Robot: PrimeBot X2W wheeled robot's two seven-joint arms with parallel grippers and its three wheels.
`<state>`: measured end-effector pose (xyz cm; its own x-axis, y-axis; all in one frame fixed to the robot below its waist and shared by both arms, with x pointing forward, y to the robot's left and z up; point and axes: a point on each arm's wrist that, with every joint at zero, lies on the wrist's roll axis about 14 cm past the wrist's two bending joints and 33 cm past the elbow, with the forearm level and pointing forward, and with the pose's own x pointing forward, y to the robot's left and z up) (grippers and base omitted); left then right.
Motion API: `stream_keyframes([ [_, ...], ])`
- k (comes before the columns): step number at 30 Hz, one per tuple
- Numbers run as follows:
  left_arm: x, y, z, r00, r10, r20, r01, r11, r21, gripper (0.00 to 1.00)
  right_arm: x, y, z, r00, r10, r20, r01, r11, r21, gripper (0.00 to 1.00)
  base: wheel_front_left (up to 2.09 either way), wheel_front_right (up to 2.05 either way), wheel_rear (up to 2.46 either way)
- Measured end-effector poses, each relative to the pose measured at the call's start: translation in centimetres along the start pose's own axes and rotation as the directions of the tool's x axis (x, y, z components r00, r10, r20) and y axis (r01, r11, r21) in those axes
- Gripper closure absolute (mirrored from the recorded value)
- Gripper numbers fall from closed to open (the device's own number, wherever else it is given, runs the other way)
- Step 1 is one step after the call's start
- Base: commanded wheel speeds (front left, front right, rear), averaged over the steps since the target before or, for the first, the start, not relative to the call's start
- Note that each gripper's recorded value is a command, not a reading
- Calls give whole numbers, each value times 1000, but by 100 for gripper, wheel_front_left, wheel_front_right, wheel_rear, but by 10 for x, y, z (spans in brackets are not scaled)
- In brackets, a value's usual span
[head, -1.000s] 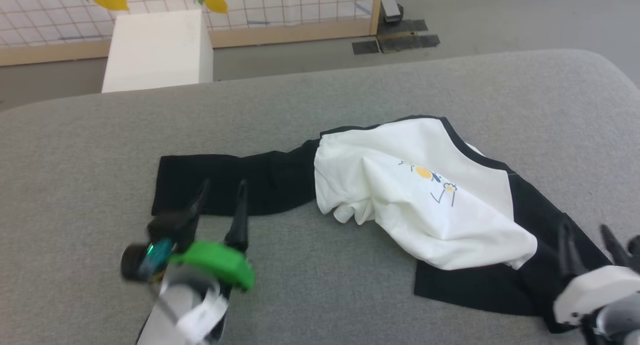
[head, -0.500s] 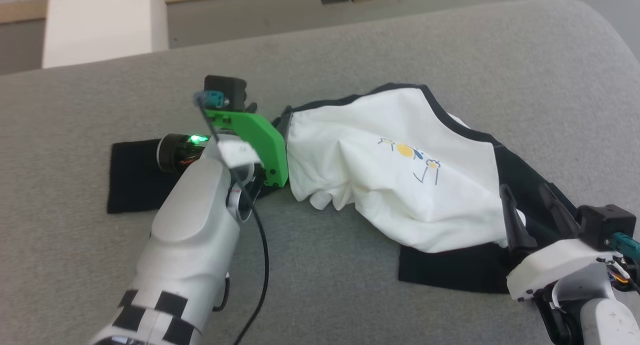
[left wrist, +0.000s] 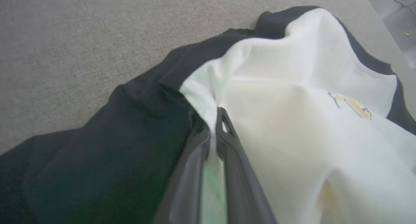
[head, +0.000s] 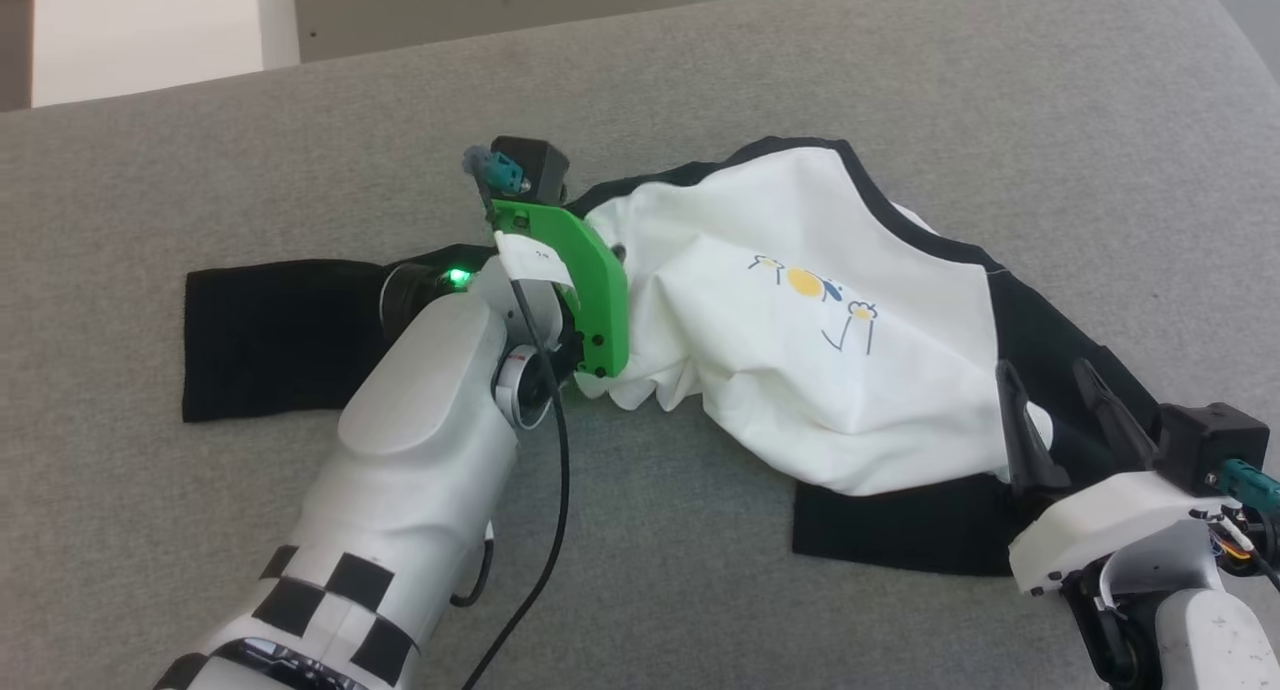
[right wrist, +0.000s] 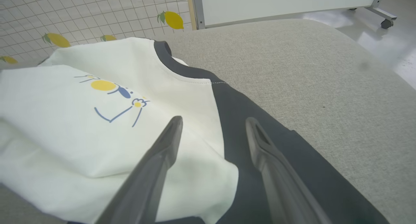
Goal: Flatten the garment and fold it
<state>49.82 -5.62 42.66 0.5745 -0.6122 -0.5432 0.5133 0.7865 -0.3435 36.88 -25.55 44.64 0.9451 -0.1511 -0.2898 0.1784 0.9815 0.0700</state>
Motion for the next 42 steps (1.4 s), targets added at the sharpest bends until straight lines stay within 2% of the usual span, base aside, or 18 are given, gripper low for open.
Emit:
stream_keyframes([
  [7,-25,-20,53,963,-73,261,67,997,32,100,8,13,8,999,39,23,-38,999,-7,0,0,0,0],
  [10,-44,-29,52,946,-106,306,93,994,57,100,10,20,13,998,58,33,-58,998,-9,0,0,0,0],
  [14,-78,-15,-5,973,-58,222,50,998,42,100,10,28,18,996,82,41,-81,997,-14,0,0,0,0],
  [17,-112,3,-59,993,30,114,-29,1000,-9,100,9,38,18,993,112,34,-111,994,-22,0,0,0,0],
  [20,-147,14,-102,994,111,24,-109,990,-89,100,9,48,23,989,141,42,-139,990,-28,0,0,0,0],
  [23,-174,10,-137,988,142,-64,-151,974,-170,98,9,59,30,984,171,54,-169,985,-38,0,0,0,0],
  [24,-181,8,-144,986,148,-77,-161,968,-195,58,8,62,31,982,179,54,-177,983,-40,0,0,0,0],
  [25,-186,5,-147,985,152,-75,-165,964,-208,0,7,64,31,981,187,50,-185,982,-42,0,0,0,0],
  [27,-193,3,-144,985,164,-46,-170,963,-211,0,5,69,32,979,200,50,-197,979,-47,0,0,0,0],
  [31,-207,4,-104,968,204,147,-175,967,-186,0,1,77,41,972,224,72,-220,974,-57,0,0,0,0],
  [33,-216,6,-71,929,224,296,-185,970,-156,0,-2,80,44,969,232,79,-228,972,-61,0,0,0,0],
  [36,-223,8,-29,865,218,452,-216,975,-59,0,-5,78,48,969,228,92,-223,973,-61,0,0,0,0],
  [39,-216,11,-8,848,195,493,-229,973,9,0,-6,75,50,971,221,96,-215,975,-61,0,0,0,0],
  [42,-193,20,-14,888,190,418,-239,969,67,0,-7,72,49,972,214,92,-209,976,-61,0,0,0,0],
])
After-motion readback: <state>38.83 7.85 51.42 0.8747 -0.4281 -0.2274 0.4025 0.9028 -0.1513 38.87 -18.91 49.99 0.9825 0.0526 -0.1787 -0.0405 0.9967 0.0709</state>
